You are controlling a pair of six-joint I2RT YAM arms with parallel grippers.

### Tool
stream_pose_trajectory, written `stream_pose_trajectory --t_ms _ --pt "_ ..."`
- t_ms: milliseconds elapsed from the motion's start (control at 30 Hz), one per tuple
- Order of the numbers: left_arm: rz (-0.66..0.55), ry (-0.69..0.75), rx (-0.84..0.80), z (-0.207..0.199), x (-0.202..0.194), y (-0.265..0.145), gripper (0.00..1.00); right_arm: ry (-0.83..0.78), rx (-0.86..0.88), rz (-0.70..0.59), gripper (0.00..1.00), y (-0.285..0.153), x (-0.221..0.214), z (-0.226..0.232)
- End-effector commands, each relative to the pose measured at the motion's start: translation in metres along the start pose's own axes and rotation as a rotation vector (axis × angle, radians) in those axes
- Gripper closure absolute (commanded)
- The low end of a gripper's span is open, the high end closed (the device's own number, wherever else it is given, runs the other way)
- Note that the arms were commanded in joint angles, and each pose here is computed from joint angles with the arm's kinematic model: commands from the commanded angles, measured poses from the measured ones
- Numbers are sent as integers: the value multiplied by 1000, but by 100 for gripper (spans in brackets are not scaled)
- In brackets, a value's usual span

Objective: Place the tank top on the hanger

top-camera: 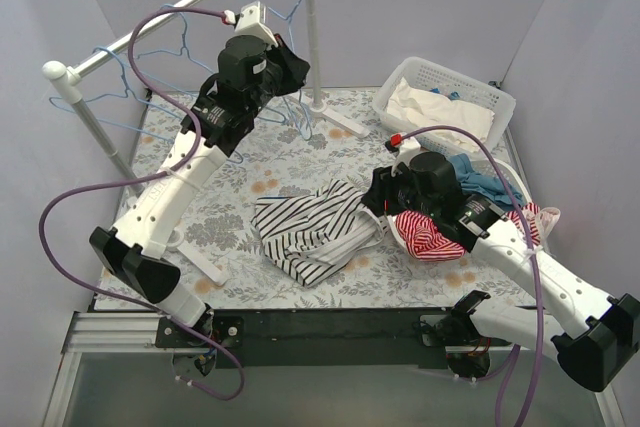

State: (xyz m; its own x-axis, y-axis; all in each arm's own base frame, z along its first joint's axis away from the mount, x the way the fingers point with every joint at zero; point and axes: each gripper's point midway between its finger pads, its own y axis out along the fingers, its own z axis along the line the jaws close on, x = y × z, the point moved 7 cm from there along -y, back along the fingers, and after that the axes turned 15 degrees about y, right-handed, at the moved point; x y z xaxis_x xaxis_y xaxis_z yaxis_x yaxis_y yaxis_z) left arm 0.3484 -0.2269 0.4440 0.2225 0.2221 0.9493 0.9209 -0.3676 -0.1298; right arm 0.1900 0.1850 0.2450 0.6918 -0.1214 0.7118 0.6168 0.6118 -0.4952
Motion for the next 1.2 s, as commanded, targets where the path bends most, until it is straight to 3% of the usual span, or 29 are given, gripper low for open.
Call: stream_pose_trajectory --t_ms 0,233,600,900,1033,1167 --pt "49 -10 -222 -21 4 -38 100 -22 -6 -82 46 -8 13 2" --pt "178 -12 -529 -43 -14 -79 100 -28 -41 -78 46 -10 6 -7" --pt "353 -59 -815 -42 -65 -160 100 -42 -90 65 48 6 -37 -28" --pt "476 -108 -857 -24 -113 -204 100 -115 -222 127 50 29 -60 -32" --pt "534 -99 -838 -15 -132 -213 100 -139 -337 77 50 40 -56 -41" --pt "573 -100 -828 -8 -147 -222 100 -174 -314 40 53 54 -49 -38"
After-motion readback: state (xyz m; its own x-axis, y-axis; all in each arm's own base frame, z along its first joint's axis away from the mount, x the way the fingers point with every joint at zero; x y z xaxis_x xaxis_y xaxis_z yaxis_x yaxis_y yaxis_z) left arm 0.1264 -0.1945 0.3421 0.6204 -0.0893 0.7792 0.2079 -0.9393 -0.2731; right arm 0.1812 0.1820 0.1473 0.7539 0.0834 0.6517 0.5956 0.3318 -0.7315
